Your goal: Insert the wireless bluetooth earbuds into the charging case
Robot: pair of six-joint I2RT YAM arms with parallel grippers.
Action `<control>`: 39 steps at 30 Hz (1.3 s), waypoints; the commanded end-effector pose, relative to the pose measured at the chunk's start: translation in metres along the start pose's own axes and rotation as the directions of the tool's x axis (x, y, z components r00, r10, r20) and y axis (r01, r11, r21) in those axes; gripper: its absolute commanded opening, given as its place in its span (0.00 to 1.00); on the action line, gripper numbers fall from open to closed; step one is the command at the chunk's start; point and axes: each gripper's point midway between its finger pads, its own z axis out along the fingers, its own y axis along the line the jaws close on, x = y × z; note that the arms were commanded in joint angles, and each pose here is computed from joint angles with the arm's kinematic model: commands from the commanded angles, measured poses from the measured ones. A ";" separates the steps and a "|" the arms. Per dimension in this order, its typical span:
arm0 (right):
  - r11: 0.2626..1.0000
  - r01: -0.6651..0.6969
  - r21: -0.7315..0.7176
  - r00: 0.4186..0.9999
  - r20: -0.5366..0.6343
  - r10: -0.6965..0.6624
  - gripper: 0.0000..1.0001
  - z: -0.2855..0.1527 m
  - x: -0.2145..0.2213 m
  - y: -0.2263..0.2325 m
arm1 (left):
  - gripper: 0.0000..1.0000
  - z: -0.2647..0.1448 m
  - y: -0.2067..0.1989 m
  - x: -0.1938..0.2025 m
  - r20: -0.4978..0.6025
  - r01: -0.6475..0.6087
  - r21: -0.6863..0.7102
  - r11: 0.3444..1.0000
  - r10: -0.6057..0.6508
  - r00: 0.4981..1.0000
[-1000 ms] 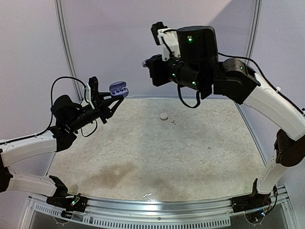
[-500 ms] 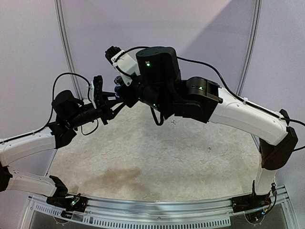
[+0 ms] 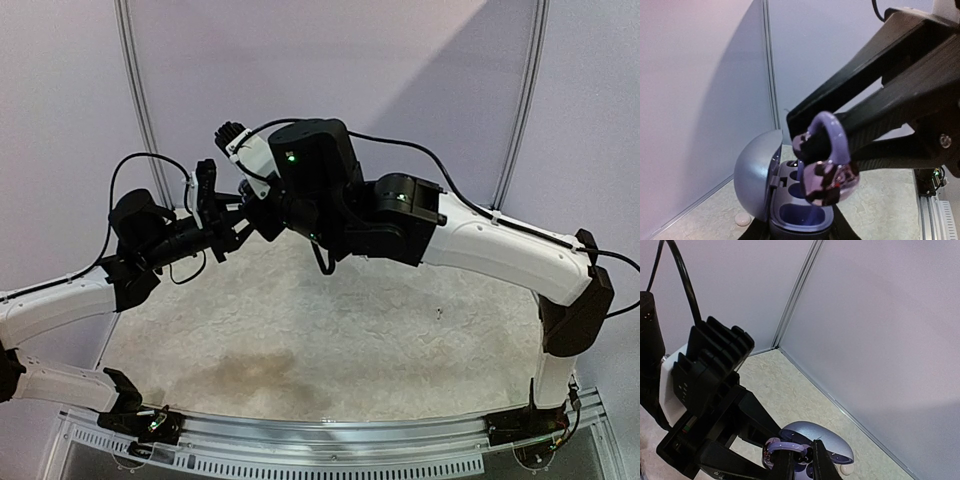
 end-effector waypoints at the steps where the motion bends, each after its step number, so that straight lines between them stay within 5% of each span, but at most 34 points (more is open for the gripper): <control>1: 1.000 0.006 0.009 1.000 -0.022 -0.005 0.00 0.012 0.013 0.004 | 0.00 -0.001 -0.007 -0.014 0.041 -0.019 0.013 1.000 0.019 0.999; 17: 0.998 0.048 0.027 0.990 -0.133 -0.044 0.00 0.027 0.051 0.007 | 0.00 -0.003 -0.006 -0.017 0.061 -0.025 -0.003 1.000 0.025 0.998; 39: 0.998 0.004 0.055 0.996 -0.087 0.001 0.00 0.014 0.029 -0.013 | 0.00 -0.006 -0.005 -0.013 0.055 -0.026 -0.016 1.000 0.027 0.998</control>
